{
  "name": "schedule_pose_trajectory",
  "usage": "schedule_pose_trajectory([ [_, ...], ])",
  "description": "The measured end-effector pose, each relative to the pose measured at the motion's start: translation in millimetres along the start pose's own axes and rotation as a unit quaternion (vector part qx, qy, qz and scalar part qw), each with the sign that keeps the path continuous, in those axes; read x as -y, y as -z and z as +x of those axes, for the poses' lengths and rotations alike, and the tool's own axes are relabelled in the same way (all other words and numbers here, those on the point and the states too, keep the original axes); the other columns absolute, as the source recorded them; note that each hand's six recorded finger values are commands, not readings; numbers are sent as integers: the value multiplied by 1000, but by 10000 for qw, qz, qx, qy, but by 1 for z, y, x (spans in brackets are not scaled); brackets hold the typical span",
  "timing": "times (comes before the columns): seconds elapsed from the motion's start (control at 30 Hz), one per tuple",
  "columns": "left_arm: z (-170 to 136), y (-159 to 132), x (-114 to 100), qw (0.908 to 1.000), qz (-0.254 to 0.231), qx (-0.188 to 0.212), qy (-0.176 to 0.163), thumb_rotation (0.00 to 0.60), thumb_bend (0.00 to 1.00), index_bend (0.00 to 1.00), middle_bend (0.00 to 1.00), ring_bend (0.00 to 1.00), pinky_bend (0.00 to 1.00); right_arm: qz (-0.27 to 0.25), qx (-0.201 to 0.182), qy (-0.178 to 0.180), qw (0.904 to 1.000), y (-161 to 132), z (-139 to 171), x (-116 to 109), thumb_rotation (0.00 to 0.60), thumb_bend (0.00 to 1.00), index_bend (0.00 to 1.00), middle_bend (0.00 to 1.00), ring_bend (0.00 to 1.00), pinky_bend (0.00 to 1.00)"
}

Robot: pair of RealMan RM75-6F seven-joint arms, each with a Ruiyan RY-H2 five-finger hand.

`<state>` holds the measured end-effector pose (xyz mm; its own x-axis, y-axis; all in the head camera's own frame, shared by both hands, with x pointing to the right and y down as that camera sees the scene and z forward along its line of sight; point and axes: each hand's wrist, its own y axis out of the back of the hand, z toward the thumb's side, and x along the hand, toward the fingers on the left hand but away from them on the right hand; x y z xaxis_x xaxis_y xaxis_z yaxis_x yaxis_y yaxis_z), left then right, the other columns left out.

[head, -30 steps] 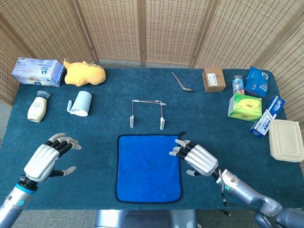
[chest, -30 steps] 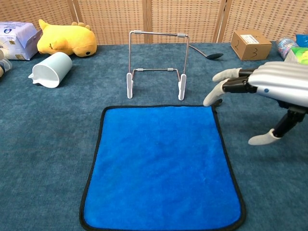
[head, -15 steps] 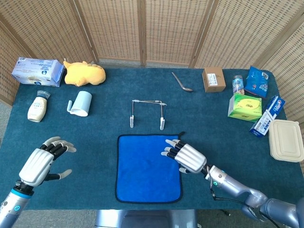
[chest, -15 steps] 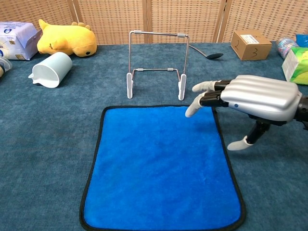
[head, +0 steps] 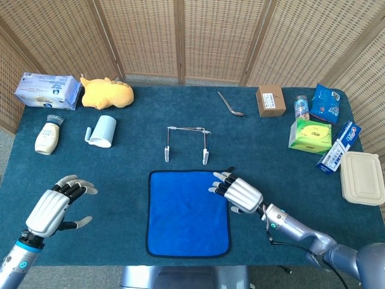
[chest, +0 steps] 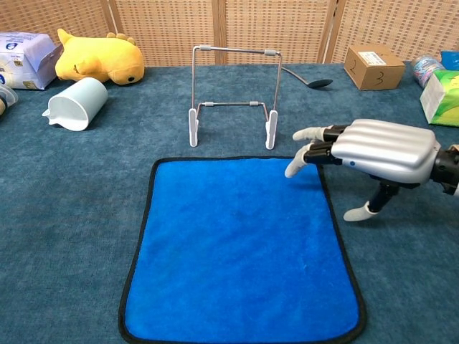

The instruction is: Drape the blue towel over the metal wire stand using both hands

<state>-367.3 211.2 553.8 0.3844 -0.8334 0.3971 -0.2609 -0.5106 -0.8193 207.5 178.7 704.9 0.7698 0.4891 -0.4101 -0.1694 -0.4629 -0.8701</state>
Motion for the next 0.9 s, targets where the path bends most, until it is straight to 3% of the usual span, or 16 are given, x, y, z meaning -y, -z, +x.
schedule_pose_trajectory([
  [0.9, -1, 4, 2, 10000, -34, 11, 35, 600, 181, 346, 344, 296, 179, 78, -144, -57, 9999, -8, -12, 11, 600, 125, 231, 253, 56, 196],
])
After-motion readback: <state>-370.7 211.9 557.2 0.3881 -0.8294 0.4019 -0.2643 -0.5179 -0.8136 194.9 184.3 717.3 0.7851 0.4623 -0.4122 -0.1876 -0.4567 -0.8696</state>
